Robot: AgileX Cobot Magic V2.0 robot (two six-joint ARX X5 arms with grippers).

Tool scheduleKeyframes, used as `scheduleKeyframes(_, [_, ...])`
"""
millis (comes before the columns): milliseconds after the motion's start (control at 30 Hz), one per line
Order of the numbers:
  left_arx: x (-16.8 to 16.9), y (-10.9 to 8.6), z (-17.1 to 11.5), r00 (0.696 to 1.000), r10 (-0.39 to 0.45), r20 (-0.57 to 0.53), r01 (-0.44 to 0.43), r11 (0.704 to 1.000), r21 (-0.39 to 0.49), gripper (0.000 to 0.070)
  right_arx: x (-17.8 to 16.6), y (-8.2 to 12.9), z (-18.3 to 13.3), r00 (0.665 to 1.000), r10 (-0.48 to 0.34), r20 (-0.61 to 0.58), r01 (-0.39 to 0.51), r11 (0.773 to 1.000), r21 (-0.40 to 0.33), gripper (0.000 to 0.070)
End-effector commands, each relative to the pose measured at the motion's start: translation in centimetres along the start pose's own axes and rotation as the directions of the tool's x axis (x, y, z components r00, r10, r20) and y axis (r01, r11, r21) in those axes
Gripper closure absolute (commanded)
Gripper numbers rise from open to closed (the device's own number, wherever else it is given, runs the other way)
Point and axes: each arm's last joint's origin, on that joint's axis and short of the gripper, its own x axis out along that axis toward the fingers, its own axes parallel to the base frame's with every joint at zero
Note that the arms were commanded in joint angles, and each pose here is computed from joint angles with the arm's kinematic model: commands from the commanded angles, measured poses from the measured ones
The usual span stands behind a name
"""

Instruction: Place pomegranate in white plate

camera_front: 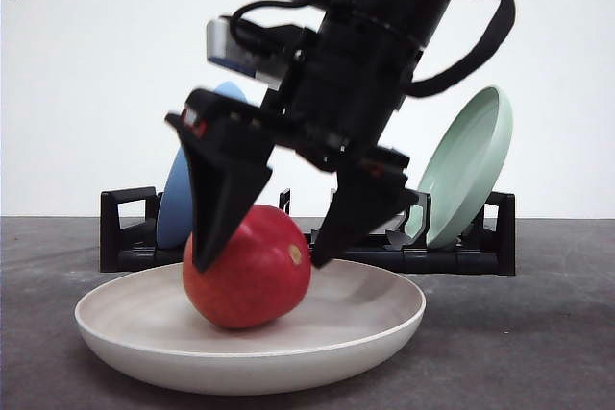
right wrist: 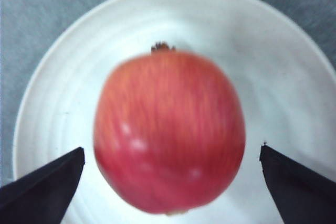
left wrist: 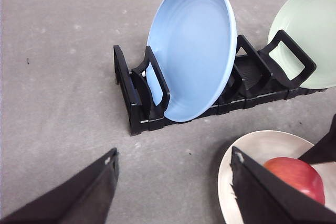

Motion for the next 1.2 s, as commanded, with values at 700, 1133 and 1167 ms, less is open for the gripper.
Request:
scheduleKeyframes(700, [0.0, 0.0, -0.6, 0.998, -0.003, -0.070, 0.002, 1.000, -0.018, 0.0306, -10.7, -5.7, -9.4, 0.890, -0.157, 0.428, 0.079, 0.978, 0.194, 0.0017])
scheduleKeyframes(1133, [0.0, 0.0, -0.5, 0.998, -0.003, -0.059, 0.002, 1.000, -0.027, 0.0306, -14.2, -8.4, -13.8, 0.804, -0.354, 0.478, 0.173, 0.908, 0.382, 0.0017])
scheduleKeyframes(1167, [0.0, 0.0, -0.5, 0.998, -0.003, -0.059, 0.002, 1.000, -0.028, 0.0306, -14.2, -8.5, -13.8, 0.799, -0.363, 0.479, 0.179, 0.904, 0.388, 0.0017])
